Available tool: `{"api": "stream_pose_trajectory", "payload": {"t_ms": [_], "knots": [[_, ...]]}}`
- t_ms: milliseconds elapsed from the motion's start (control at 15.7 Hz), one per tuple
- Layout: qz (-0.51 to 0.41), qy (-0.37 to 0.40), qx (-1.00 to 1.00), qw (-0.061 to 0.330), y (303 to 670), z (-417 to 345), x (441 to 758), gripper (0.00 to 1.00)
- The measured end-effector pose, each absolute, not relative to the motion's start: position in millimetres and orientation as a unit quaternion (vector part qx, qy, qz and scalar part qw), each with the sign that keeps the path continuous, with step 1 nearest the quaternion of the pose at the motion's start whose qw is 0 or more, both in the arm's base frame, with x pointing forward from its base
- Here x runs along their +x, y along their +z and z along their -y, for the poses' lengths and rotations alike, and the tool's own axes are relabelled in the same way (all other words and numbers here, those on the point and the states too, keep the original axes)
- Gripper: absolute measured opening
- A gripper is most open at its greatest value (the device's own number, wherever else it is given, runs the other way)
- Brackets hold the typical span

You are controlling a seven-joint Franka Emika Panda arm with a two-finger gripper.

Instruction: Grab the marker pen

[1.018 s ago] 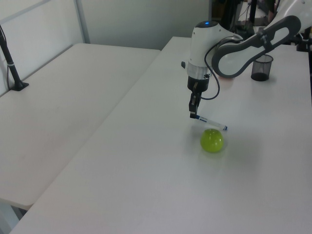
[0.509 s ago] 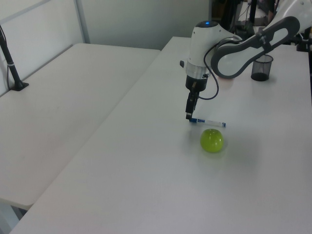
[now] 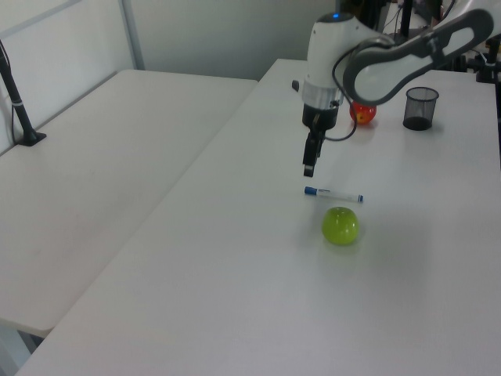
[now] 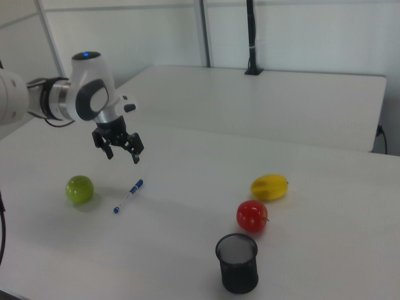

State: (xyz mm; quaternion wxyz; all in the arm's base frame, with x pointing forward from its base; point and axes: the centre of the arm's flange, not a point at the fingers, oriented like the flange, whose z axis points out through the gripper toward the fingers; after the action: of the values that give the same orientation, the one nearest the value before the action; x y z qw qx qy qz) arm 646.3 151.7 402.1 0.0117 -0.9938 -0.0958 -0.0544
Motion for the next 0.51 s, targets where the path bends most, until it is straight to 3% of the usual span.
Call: {"api": "stream_pose_trajectory", "payload": {"t_ms": [509], "knots": [[0.055, -0.008, -0.998, -0.001, 542, -108, 579, 1.00]]}}
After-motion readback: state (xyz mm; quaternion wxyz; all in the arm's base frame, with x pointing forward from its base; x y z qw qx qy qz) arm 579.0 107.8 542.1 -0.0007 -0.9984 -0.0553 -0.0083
